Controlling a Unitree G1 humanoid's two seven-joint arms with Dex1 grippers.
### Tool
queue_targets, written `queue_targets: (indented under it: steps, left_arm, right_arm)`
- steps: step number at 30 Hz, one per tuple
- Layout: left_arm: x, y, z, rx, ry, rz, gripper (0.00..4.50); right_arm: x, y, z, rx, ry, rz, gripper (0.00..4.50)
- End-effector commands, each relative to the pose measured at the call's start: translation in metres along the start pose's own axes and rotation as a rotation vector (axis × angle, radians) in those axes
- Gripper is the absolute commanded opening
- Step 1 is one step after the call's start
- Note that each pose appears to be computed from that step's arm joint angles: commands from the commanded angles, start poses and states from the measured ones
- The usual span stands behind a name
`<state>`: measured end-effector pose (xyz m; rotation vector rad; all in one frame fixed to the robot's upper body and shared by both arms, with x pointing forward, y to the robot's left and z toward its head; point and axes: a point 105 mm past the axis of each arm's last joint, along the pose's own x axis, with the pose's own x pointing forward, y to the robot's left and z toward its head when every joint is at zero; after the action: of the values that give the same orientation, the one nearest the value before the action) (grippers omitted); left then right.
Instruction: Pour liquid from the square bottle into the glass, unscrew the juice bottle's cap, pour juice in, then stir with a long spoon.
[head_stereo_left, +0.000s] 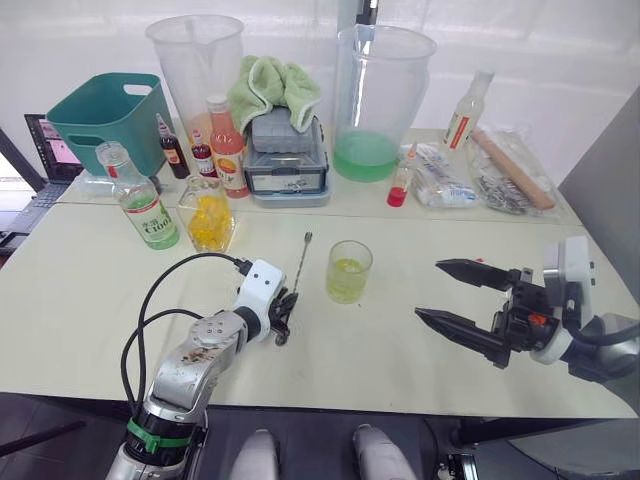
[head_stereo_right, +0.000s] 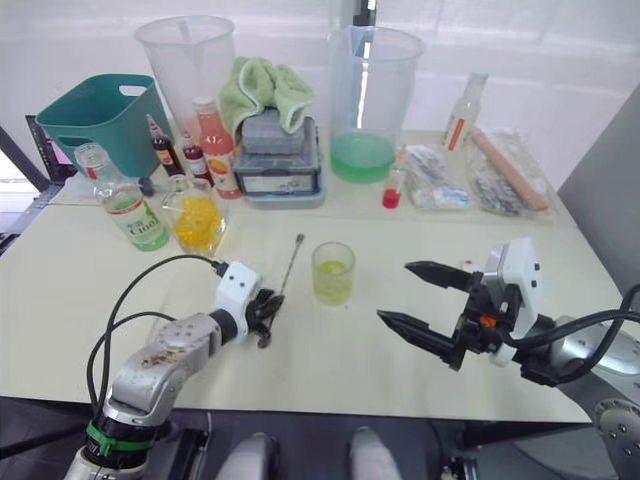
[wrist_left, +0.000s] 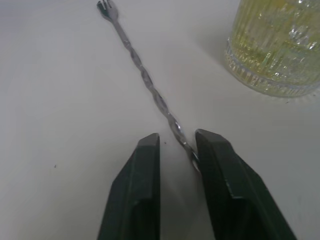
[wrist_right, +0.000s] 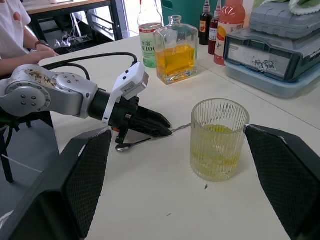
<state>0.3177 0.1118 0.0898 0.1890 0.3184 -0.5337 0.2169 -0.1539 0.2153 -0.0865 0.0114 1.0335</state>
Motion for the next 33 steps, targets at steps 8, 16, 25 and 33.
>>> queue_targets:
  steps: [8,16,25,33]
  left_arm:
    - [-0.036,0.058,-0.006,0.118,0.004,0.029,0.03]
    - [-0.048,0.070,0.002,0.112,-0.042,-0.025,0.03]
    - [-0.027,0.030,0.029,-0.027,-0.128,-0.049,2.50]
    - [-0.011,-0.007,0.010,-0.060,-0.007,-0.034,4.48]
  right_arm:
    - [0.006,0.006,0.005,-0.006,-0.020,0.058,4.50]
    - [0.009,0.004,0.002,-0.007,-0.016,0.068,4.50]
    - [0.009,0.004,-0.002,-0.006,-0.008,0.066,4.50]
    - [0.011,0.004,-0.003,-0.013,0.006,0.072,4.50]
